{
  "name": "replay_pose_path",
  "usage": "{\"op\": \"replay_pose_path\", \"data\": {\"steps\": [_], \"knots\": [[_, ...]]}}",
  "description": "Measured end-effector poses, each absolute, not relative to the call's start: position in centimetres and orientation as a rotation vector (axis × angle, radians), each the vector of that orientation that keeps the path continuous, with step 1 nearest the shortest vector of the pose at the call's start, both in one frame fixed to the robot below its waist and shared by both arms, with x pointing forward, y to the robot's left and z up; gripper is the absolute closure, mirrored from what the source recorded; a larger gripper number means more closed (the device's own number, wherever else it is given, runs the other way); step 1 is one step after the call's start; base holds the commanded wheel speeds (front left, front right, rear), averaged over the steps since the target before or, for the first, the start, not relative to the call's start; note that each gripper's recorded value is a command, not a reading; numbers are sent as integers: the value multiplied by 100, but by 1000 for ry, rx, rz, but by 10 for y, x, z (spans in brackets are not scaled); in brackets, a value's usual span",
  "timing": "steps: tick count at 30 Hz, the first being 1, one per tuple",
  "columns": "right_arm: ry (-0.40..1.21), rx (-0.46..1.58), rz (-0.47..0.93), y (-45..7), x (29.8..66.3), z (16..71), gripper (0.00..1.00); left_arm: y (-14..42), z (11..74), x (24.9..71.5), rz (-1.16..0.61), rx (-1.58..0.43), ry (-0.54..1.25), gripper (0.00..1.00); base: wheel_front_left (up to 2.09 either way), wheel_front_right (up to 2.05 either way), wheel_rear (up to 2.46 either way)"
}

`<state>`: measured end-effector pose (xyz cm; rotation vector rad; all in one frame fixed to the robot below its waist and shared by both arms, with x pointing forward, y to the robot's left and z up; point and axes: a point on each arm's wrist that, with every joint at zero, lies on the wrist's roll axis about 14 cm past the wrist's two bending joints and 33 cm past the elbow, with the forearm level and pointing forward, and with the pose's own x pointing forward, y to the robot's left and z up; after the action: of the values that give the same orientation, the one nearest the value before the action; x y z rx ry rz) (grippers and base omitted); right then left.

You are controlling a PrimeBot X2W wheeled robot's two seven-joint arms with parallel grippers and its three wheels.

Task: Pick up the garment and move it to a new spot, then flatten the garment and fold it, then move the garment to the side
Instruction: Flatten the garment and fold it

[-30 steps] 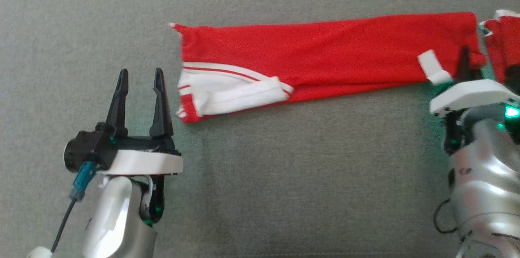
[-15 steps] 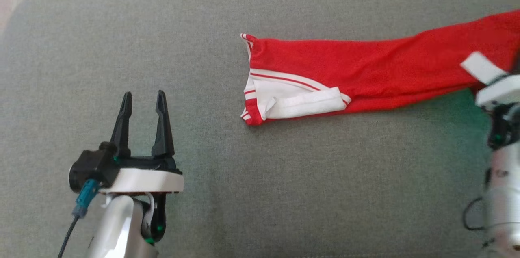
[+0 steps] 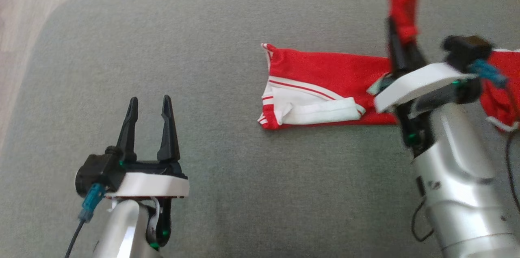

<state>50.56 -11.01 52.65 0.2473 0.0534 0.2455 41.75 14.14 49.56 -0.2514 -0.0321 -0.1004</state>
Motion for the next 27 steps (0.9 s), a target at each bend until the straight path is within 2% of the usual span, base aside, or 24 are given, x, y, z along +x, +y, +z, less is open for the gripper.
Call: {"op": "replay_pose_path", "data": {"steps": [4,8,17,18,19,20,24,27], "knots": [[137,245,414,-50,493,504,100,152,493,413,-69,-256,-26,0,0,0,0],[192,251,503,-16,483,485,100,158,490,409,-48,-257,-16,0,0,0,0],[329,255,605,20,455,439,100,172,483,404,-5,-255,2,0,0,0,0],[336,253,616,23,453,436,80,172,483,404,-3,-255,2,0,0,0,0],[342,250,626,26,450,433,47,173,483,404,-2,-254,2,0,0,0,0],[343,248,635,28,447,432,0,173,483,405,-1,-254,2,0,0,0,0],[341,262,691,43,436,434,0,172,485,408,-4,-252,-5,0,0,0,0],[274,298,683,41,440,453,0,165,486,413,-24,-255,-7,0,0,0,0]]}}
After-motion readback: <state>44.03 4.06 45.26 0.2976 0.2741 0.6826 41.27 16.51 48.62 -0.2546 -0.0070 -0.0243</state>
